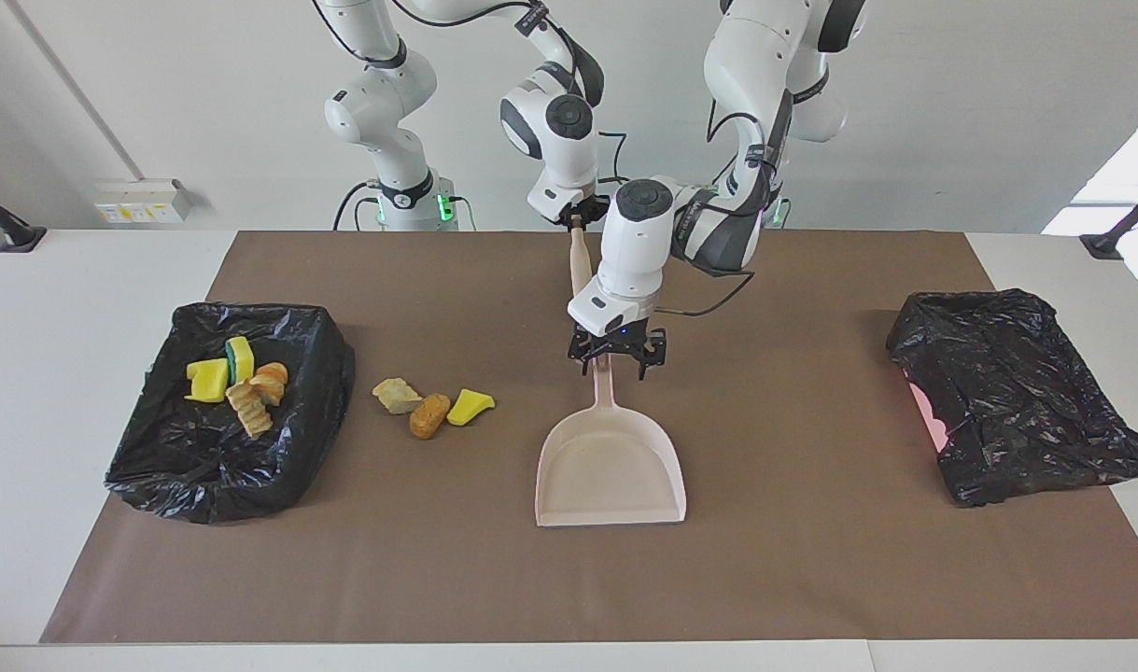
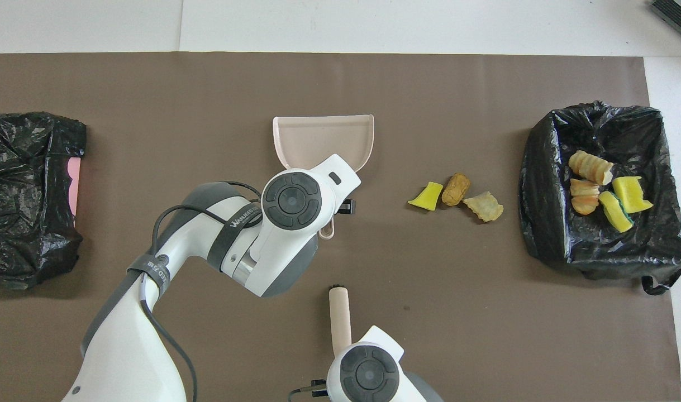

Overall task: Sweep and dump trash in bin
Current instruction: 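Grasp the dustpan handle with the left gripper while the right gripper grasps the brush, then move the brush toward the pieces while the left gripper positions the dustpan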

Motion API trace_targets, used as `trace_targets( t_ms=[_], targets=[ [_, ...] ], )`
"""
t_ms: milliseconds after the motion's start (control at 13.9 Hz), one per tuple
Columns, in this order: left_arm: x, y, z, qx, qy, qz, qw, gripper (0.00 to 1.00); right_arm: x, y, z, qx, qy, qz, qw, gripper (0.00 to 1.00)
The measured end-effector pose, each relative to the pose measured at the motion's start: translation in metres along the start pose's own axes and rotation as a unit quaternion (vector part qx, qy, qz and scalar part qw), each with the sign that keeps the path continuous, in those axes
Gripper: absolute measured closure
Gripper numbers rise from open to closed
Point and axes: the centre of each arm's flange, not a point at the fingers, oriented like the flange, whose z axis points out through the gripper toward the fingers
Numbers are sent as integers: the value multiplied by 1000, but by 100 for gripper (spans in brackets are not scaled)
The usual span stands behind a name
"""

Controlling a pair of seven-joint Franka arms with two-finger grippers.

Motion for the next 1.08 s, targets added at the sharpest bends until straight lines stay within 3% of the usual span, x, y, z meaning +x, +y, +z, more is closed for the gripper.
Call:
trace_targets(
  t_ms=[216, 361, 433, 721, 937, 1082],
  targets=[
    [0, 7, 7, 3, 0, -4, 1000, 0, 5, 23, -21, -25, -7, -11, 1000, 74],
    [3, 11, 4, 1, 5, -4, 1000, 16, 12, 54, -45, -35, -10, -15, 999, 74],
    [4, 11, 3, 0, 6, -4, 1000, 16, 17, 73, -59, -37, -10, -17, 999, 74],
    [6, 12, 4, 0, 8, -4, 1000, 64, 43, 151, -99, -39, 11, -3, 999, 74],
    [6, 12, 4, 0, 8, -5, 1000, 69, 68, 214, -114, -78, 39, 20, 996, 74],
    [9, 11, 1, 0, 11, -7, 1000, 69, 92, 254, -128, -81, 57, 20, 995, 74]
  ],
)
